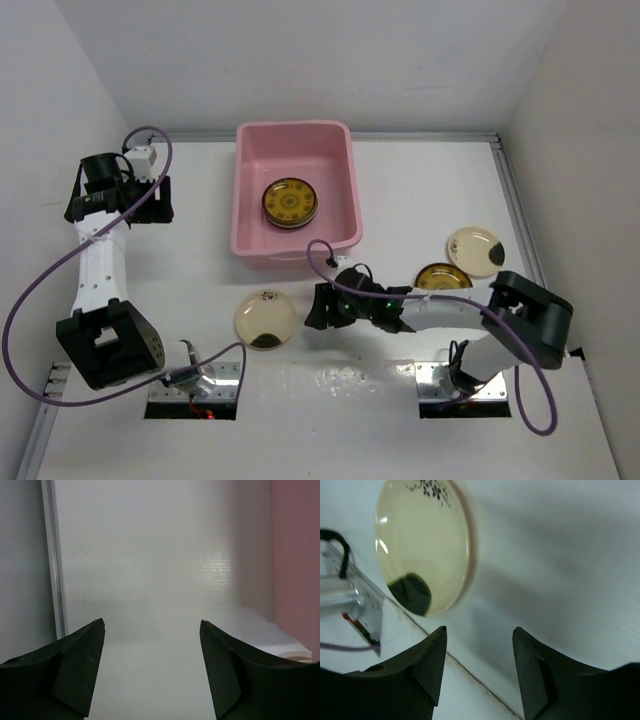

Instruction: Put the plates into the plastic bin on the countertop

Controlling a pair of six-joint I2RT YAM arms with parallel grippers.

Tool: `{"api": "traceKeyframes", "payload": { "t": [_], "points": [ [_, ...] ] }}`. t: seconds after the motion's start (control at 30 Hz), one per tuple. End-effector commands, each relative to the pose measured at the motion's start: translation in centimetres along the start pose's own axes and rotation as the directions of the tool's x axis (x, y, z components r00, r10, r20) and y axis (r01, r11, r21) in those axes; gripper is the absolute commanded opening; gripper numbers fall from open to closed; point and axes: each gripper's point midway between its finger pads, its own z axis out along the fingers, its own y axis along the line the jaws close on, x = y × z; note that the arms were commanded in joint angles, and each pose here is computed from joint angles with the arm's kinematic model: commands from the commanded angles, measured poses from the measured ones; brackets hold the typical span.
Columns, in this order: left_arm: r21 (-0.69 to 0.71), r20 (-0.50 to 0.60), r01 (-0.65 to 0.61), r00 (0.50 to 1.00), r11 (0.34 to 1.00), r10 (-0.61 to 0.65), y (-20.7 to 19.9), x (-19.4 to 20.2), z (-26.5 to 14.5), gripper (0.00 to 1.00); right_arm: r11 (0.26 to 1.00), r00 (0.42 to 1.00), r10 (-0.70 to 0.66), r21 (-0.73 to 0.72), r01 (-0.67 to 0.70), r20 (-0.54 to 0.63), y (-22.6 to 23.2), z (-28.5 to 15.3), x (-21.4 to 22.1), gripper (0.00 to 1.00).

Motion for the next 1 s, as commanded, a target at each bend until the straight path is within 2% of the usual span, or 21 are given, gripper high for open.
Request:
{"api": "traceKeyframes", "payload": {
  "t": [0.0, 0.17, 0.23, 0.27, 0.37, 0.43, 0.57, 0.63, 0.7, 0.73, 0.8, 0.83, 0.97],
  "points": [
    [-0.02, 0.096, -0.017, 0.995, 1.0, 0.018, 0.5, -2.4, -1.3, 0.78, 0.957, 0.952, 0.214, -0.244, -0.158, 0.219, 6.4, 0.5, -5.9, 0.54],
    [-0.019, 0.106, -0.068, 0.992, 0.997, 0.07, 0.6, -2.8, -1.5, 0.78, 0.951, 0.942, 0.286, -0.172, -0.256, 0.178, 4.7, 2.9, -4.0, 0.5],
    [-0.026, 0.091, -0.077, 0.993, 0.997, 0.079, 0.9, -2.6, -1.1, 0.78, 0.936, 0.929, 0.329, -0.189, -0.297, 0.167, 4.9, 3.6, -3.9, 0.48],
    [-0.023, 0.083, -0.075, 0.994, 0.997, 0.077, 0.9, -2.4, -0.8, 0.78, 0.93, 0.926, 0.353, -0.158, -0.332, 0.133, 4.2, 4.8, -2.8, 0.47],
    [-0.011, 0.078, -0.074, 0.994, 0.997, 0.074, 0.9, -2.5, -0.4, 0.78, 0.923, 0.914, 0.386, -0.06, -0.381, 0.127, 2.1, 5.7, -1.7, 0.43],
    [0.013, 0.086, -0.076, 0.993, 0.997, 0.074, 0.5, -2.8, -0.2, 0.78, 0.924, 0.916, 0.376, 0.017, -0.382, 0.142, 0.4, 5.6, -1.1, 0.43],
    [0.041, 0.075, -0.063, 0.995, 0.997, 0.06, 0.2, -2.6, 0.4, 0.78, 0.955, 0.949, 0.283, 0.049, -0.292, 0.138, 0.6, 6.1, -1.0, 0.43],
    [0.041, 0.075, -0.063, 0.995, 0.997, 0.06, 0.2, -2.6, 0.4, 0.78, 0.958, 0.954, 0.286, 0.003, -0.287, 0.095, 1.8, 7.1, -0.5, 0.39],
    [0.041, 0.075, -0.063, 0.995, 0.997, 0.06, 0.3, -2.7, 0.5, 0.78, 0.952, 0.951, 0.304, 0.017, -0.305, 0.049, 1.6, 8.1, 0.6, 0.31],
    [0.041, 0.075, -0.063, 0.995, 0.997, 0.06, 0.3, -2.7, 0.5, 0.78, 0.95, 0.95, 0.311, 0.029, -0.312, 0.042, 1.3, 8.2, 0.9, 0.22],
    [0.031, 0.072, -0.062, 0.996, 0.998, 0.06, 0.5, -2.7, 0.5, 0.78, 0.946, 0.947, 0.318, 0.046, -0.32, 0.051, 0.4, 7.9, 1.0, 0.13],
    [0.031, 0.072, -0.062, 0.996, 0.998, 0.06, 0.5, -2.7, 0.5, 0.78, 0.948, 0.948, 0.312, 0.044, -0.315, 0.053, 0.4, 7.7, 1.0, 0.01],
    [0.057, 0.081, -0.064, 0.995, 0.996, 0.06, 0.0, -2.8, 0.5, 0.78, 0.97, 0.969, 0.244, -0.009, -0.244, 0.042, 1.9, 7.0, 0.1, 0.0]
  ]
}}
